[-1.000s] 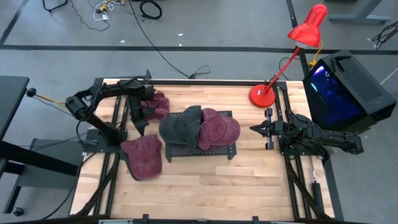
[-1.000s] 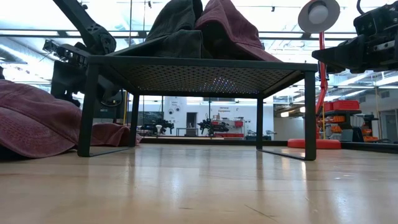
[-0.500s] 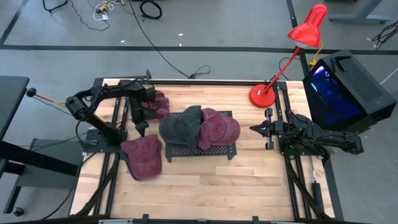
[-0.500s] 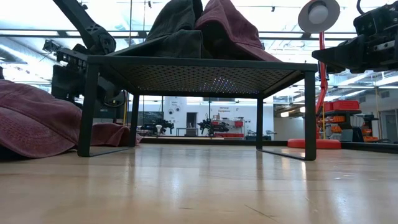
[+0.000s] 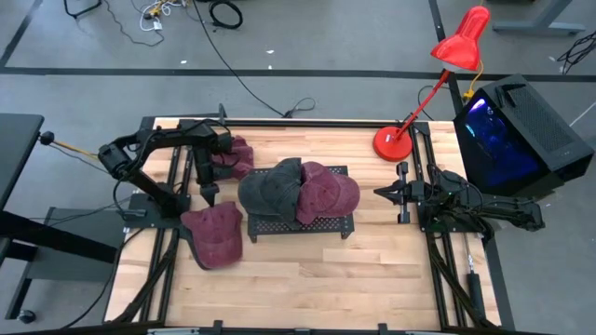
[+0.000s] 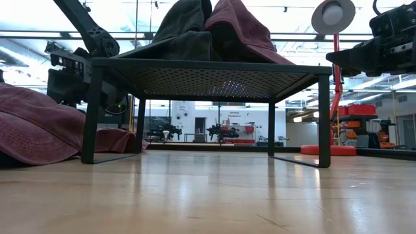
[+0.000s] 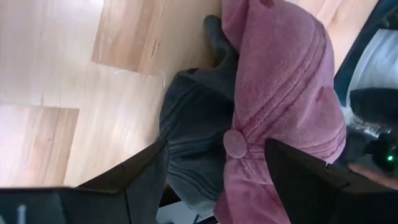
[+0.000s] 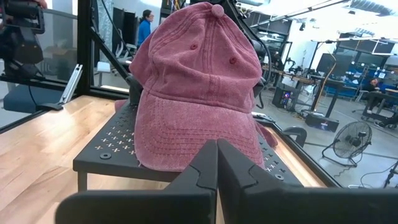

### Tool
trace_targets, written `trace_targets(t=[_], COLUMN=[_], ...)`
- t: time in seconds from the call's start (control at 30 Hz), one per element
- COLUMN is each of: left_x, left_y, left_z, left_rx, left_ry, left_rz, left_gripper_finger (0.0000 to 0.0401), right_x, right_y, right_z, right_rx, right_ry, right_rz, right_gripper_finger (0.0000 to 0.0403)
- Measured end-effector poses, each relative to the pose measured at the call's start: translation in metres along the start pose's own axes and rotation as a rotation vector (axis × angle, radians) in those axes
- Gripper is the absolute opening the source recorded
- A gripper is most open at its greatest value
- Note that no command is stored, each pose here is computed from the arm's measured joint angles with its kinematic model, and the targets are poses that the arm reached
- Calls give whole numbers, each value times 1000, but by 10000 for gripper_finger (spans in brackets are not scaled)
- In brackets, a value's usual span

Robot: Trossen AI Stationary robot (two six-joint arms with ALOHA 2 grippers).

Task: Pick & Place hat
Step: Stack the top red cap on top of the red cap on the shelf

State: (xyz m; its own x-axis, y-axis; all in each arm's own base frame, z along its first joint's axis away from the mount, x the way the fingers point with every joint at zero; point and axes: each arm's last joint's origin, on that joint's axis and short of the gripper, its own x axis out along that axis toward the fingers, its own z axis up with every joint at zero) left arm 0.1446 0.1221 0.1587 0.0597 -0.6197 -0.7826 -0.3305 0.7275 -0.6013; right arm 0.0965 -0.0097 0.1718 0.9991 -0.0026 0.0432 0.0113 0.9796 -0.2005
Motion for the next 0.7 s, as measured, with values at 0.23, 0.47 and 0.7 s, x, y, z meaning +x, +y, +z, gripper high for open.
trace_targets(t=[0.23, 0.47, 0.7], left_x=[2, 2, 2], left_y=[-3, -4, -4], left_z=[2, 2, 2], left_rx=[76, 121, 173], left_ry=[-12, -20, -17], left_rz=[-33, -50, -43], left_gripper_finger=[247, 180, 86], right_x=[0, 0, 0], right_y=[0, 0, 0], right_z=[0, 0, 0], right_rx=[0, 0, 0], right_ry=[0, 0, 0], right_rz=[0, 0, 0], right_gripper_finger=[4, 4, 4])
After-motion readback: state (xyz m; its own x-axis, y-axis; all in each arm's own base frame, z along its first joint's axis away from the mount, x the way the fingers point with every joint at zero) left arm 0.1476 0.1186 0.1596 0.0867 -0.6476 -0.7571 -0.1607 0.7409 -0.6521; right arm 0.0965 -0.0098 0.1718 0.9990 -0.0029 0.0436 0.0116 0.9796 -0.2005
